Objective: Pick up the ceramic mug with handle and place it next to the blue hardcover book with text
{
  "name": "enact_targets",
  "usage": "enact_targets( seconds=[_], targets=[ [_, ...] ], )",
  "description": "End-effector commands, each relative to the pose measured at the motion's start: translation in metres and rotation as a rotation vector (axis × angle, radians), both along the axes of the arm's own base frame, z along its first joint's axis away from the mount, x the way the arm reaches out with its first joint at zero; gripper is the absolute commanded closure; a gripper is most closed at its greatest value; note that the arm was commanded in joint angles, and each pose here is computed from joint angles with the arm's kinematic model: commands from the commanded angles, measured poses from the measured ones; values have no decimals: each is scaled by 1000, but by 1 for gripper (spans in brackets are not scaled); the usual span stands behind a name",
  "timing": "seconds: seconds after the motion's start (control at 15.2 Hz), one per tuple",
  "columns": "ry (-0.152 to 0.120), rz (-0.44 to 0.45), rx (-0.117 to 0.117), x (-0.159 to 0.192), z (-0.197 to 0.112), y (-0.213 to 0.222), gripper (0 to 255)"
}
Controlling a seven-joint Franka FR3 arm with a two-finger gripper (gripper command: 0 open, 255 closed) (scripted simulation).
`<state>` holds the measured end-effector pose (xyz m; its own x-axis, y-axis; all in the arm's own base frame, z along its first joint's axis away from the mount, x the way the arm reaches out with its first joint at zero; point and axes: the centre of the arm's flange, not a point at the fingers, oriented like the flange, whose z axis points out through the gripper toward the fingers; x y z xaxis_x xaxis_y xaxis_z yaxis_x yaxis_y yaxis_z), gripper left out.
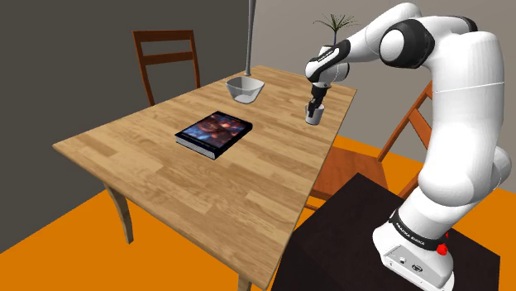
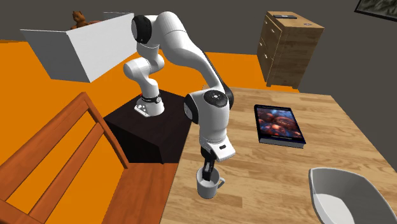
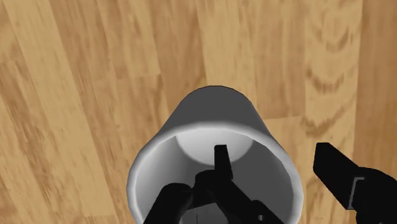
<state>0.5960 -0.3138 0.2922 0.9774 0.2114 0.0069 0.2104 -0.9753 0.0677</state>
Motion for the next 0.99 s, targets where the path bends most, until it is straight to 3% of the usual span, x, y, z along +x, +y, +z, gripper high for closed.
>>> enact_targets(
  seconds=[0.0, 0.53, 0.92],
  targets=[
    [0, 0, 0, 0, 0, 0, 255],
    [0, 0, 0, 0, 0, 0, 255],
    [0, 0, 0, 0, 32, 0, 255]
  ],
)
